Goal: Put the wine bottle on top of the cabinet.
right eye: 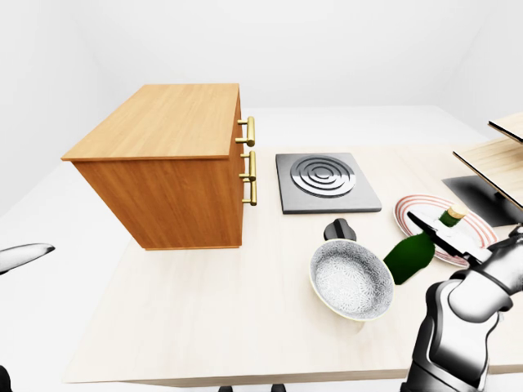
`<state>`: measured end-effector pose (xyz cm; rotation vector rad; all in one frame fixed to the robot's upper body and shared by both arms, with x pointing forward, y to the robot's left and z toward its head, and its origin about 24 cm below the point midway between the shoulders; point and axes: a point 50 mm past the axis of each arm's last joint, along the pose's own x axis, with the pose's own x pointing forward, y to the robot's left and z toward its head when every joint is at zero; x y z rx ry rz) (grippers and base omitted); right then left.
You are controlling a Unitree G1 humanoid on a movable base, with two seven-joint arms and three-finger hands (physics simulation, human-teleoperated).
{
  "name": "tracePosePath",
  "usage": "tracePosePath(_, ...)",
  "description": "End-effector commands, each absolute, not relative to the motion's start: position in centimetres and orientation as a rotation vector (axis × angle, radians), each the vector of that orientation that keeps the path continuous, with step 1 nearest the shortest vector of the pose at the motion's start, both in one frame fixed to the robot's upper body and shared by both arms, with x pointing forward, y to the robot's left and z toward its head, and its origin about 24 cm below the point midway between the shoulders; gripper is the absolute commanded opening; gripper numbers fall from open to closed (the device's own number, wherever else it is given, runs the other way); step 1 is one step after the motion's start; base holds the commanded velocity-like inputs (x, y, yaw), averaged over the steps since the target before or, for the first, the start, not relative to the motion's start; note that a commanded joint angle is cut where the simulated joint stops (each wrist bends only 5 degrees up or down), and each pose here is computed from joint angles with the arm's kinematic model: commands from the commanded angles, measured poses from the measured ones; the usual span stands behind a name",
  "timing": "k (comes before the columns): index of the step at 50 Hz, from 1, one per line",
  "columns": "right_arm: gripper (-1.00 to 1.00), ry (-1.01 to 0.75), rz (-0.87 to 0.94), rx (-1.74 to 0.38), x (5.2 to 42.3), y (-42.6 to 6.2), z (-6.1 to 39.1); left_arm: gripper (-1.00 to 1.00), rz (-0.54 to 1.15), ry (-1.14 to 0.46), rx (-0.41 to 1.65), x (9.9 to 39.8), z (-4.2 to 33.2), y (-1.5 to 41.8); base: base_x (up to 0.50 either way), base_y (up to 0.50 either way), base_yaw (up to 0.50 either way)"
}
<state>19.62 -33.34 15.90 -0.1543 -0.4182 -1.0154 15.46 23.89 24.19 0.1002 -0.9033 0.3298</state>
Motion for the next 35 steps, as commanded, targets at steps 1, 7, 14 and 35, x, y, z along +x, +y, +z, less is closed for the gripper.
tracePosePath(1, 1.00, -0.382, -0.916, -0.280, 21.4, -32.7, 16.0, 1.00, 0.330, -0.902, 0.100, 15.5, 24.2, 23.9, 0.00, 0.00, 0.00)
tracePosePath(7, 1.00, -0.378, -0.890, -0.313, 21.5, -32.6, 16.1, 1.00, 0.332, -0.904, 0.102, 15.4, 24.2, 23.9, 0.00, 0.00, 0.00)
tracePosePath(14, 1.00, -0.357, -0.855, -0.353, 22.2, -32.6, 16.1, 1.00, 0.333, -0.896, 0.100, 15.5, 24.1, 23.9, 0.00, 0.00, 0.00)
tracePosePath(35, 1.00, -0.248, -0.920, -0.292, 22.3, -34.6, 13.8, 1.00, 0.338, -0.895, 0.105, 15.4, 24.1, 24.1, 0.00, 0.00, 0.00)
